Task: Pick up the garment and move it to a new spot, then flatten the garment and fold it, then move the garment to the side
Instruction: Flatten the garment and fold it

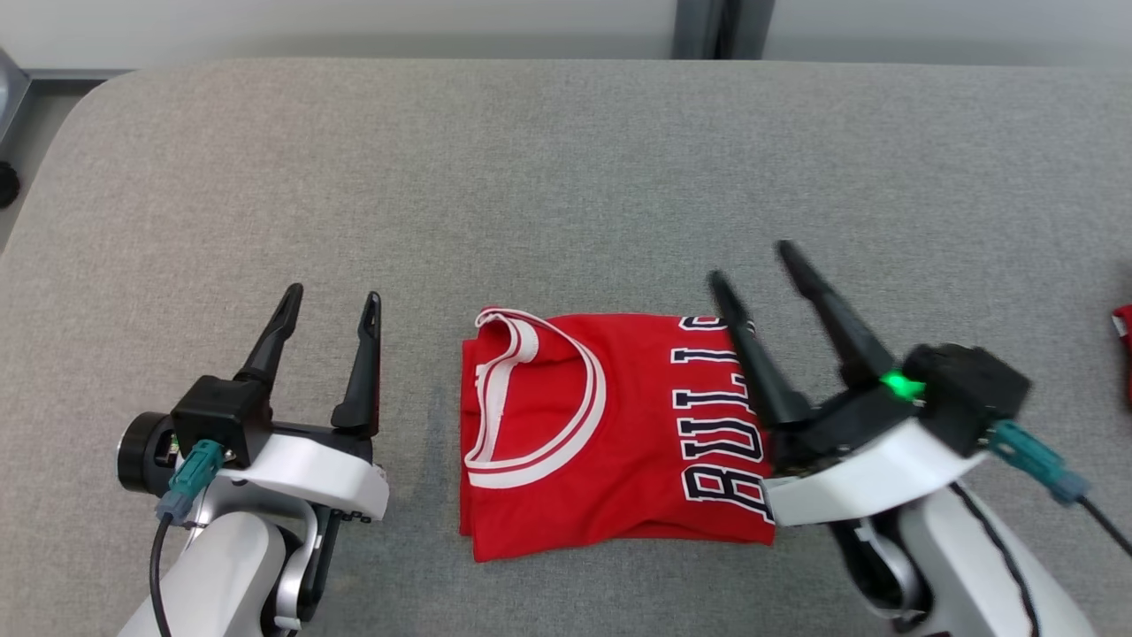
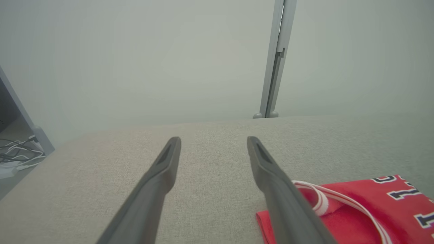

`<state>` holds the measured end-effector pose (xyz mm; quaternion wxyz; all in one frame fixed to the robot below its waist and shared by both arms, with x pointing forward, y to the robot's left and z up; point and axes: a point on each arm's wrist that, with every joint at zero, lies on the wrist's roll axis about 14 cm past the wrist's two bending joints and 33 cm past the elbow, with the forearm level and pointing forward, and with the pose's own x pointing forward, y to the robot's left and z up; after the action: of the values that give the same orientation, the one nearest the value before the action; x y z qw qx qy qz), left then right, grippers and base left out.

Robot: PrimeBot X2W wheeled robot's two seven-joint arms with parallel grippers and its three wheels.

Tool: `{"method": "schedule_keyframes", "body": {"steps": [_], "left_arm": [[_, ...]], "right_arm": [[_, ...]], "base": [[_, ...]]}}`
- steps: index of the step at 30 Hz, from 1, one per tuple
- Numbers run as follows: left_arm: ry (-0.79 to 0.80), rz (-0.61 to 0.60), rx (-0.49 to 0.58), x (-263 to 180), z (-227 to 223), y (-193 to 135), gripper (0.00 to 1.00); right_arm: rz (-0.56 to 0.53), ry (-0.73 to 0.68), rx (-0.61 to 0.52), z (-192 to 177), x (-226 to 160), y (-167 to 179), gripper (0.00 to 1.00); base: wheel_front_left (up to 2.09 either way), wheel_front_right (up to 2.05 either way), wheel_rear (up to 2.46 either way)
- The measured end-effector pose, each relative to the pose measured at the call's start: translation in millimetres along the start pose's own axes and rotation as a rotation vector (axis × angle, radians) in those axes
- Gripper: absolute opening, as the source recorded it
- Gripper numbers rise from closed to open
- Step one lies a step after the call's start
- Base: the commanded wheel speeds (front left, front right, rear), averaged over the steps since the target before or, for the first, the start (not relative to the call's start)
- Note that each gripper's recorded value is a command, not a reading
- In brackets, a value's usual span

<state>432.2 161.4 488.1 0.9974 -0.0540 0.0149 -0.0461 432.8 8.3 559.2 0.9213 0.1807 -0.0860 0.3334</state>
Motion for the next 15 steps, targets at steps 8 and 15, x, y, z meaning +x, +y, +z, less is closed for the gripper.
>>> {"method": "schedule_keyframes", "body": {"steps": [8,15], "left_arm": [[-0.034,0.013,0.049,-9,13,5,1.0],[-0.041,0.023,0.059,-25,19,3,1.0]], "right_arm": [[-0.325,0.005,-0.152,22,-71,-90,1.0],[-0.482,0.069,-0.191,19,-127,-119,1.0]], "base": [[0.0,0.0,0.0],[0.0,0.0,0.0]]}}
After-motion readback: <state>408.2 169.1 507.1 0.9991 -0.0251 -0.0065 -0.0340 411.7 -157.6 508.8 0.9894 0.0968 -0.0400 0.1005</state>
